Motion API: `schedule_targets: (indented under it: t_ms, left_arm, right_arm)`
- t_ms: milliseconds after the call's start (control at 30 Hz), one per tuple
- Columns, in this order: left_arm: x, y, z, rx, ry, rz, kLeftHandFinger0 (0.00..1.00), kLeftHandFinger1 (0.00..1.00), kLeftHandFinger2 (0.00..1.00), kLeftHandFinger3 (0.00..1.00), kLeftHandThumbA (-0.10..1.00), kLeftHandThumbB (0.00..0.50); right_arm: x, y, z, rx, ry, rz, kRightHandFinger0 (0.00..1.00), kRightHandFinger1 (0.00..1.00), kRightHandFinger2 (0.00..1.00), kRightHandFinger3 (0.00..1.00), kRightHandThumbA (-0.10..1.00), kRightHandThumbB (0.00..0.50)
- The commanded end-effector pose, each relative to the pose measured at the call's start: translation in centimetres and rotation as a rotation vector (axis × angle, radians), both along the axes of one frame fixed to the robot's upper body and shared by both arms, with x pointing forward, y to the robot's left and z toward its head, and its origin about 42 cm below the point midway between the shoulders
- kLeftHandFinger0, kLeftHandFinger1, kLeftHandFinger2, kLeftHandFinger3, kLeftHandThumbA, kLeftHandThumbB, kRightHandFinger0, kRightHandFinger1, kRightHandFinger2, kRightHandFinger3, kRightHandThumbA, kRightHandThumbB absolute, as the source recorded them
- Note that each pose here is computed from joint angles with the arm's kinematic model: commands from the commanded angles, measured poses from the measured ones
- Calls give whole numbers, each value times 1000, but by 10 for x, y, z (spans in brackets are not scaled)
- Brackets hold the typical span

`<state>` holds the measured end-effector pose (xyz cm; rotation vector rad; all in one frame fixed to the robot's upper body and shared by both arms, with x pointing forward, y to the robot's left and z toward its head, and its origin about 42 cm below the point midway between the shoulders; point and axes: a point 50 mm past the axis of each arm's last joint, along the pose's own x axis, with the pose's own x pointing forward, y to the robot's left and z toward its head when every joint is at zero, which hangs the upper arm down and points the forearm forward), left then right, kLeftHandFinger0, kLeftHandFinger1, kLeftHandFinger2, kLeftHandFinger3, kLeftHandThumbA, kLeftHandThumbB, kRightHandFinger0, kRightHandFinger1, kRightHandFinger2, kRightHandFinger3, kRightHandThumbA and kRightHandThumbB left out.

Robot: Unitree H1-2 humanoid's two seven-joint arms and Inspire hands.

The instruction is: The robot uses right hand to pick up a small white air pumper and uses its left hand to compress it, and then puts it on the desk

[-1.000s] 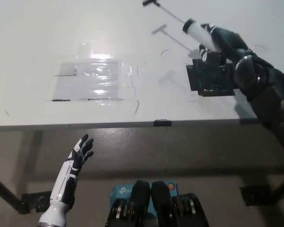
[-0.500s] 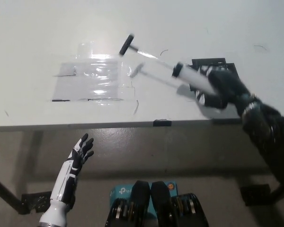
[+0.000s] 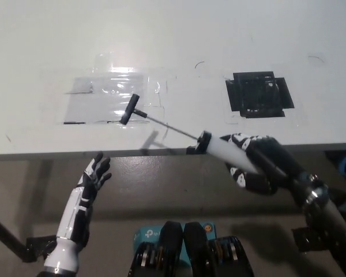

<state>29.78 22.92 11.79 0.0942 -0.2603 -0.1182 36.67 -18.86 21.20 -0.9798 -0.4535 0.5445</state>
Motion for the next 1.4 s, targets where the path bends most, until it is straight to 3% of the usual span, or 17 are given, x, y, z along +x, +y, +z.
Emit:
schedule_targets:
  t_ms: [0, 67, 100, 300, 767, 900, 1367]
  left_arm:
    - [12, 8, 51, -91, -156, 48, 1000, 1000, 1000, 1000, 1000, 285]
    - [15, 6, 53, -86, -161, 48, 1000, 1000, 1000, 1000, 1000, 272]
    - [16, 5, 55, -90, -163, 45, 1000, 1000, 1000, 1000, 1000, 270]
    - [17, -1, 58, -76, -168, 46, 1000, 1000, 1000, 1000, 1000, 221]
    - [6, -12, 89, -98, -264, -16, 1000, 1000, 1000, 1000, 1000, 240]
    - [-6, -12, 95, -132, -284, -23, 1000, 1000, 1000, 1000, 1000, 280]
    - [-17, -10, 111, -179, -321, -61, 1000, 1000, 1000, 1000, 1000, 302]
  right_arm:
    - [-55, 11, 67, -124, -142, 193, 85, 484, 780, 787, -100, 196]
    - [-58, 12, 67, -131, -129, 201, 87, 470, 761, 776, -100, 216]
    - [-60, 13, 65, -121, -106, 210, 51, 445, 748, 767, -100, 192]
    - [-62, 17, 59, -131, -81, 209, 52, 446, 743, 747, -100, 196]
    - [-57, 18, 46, -164, -59, 214, 33, 418, 719, 770, -100, 195]
    - [-57, 16, 46, -158, -50, 202, 13, 399, 706, 759, -100, 195]
    - [-54, 18, 54, -159, -53, 191, 8, 406, 726, 788, -100, 197]
